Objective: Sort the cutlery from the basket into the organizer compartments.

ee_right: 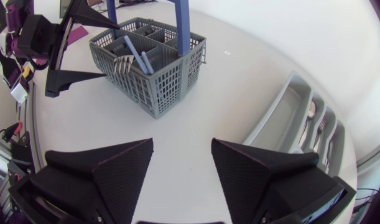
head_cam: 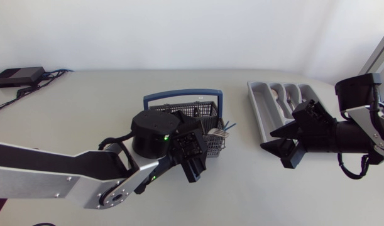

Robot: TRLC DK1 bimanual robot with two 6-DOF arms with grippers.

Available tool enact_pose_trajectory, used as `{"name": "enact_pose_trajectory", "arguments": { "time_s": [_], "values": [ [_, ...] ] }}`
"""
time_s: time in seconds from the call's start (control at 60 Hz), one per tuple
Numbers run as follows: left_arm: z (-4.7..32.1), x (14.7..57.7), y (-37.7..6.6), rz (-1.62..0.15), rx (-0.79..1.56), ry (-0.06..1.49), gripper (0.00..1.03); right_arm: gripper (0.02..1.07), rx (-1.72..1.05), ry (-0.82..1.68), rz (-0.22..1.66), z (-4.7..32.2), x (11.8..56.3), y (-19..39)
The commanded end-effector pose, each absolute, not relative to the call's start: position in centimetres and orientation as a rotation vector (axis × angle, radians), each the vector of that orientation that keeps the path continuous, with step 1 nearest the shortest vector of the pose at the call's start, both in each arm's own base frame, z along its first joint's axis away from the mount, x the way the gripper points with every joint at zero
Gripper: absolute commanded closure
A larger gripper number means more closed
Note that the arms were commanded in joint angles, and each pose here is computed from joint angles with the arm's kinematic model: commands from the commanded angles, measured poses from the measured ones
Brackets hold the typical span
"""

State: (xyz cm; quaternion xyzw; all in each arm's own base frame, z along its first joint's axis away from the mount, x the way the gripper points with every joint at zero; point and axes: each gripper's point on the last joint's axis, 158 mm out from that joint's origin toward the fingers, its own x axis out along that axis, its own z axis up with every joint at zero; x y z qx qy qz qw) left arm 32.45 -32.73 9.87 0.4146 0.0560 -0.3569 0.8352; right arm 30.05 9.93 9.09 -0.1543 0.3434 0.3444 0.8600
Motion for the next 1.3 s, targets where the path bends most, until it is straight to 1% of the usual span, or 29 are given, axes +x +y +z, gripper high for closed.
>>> {"name": "enact_pose_trajectory", "arguments": {
  "time_s": [0.0,0.05,0.1,0.267,0.35,0.383,0.45,0.55,0.633,0.817,0.867,0.917,1.033,1.167,1.283],
  "values": [
    [11.2,33.3,-33.9,-0.734,0.883,0.068,0.12,0.38,-0.34,0.72,0.749,8.4,29.1,10.3],
    [11.5,33.4,-34.2,-0.729,0.875,0.055,0.13,0.38,-0.341,0.717,0.75,8.4,29.1,10.3],
    [11.6,33.4,-34.5,-0.73,0.873,0.048,0.16,0.38,-0.342,0.713,0.751,8.4,29.0,10.3],
    [11.5,33.5,-35.4,-0.734,0.871,0.041,0.19,0.38,-0.346,0.71,0.75,8.4,29.0,10.2],
    [11.3,33.6,-35.8,-0.735,0.877,0.038,0.23,0.38,-0.348,0.713,0.752,8.2,28.9,10.1],
    [11.4,33.6,-36.1,-0.737,0.877,0.031,0.28,0.38,-0.351,0.712,0.753,8.2,28.8,10.1],
    [11.4,33.6,-36.2,-0.738,0.881,0.028,0.32,0.38,-0.35,0.717,0.755,8.0,28.7,10.1],
    [11.3,33.7,-36.6,-0.737,0.882,0.022,0.43,0.38,-0.353,0.718,0.758,7.9,28.6,10.2],
    [11.4,34.0,-36.6,-0.723,0.889,0.017,0.48,0.38,-0.354,0.714,0.76,8.0,28.6,10.2],
    [11.2,34.2,-36.7,-0.709,0.915,-0.002,0.49,0.38,-0.356,0.712,0.762,8.0,28.5,10.2],
    [11.0,34.1,-36.9,-0.711,0.93,-0.007,0.56,0.38,-0.358,0.713,0.764,8.0,28.4,10.3],
    [10.7,34.0,-37.1,-0.713,0.942,-0.011,0.57,0.39,-0.357,0.713,0.763,8.0,28.4,10.2],
    [10.5,33.9,-37.5,-0.712,0.968,-0.028,0.67,0.38,-0.358,0.712,0.765,8.0,28.4,10.2],
    [10.2,33.6,-38.0,-0.7,1.006,-0.054,0.83,0.38,-0.36,0.715,0.766,7.9,28.3,10.2],
    [9.6,33.5,-38.2,-0.687,1.044,-0.071,0.89,0.38,-0.361,0.712,0.765,7.9,28.3,10.1]
  ]
}}
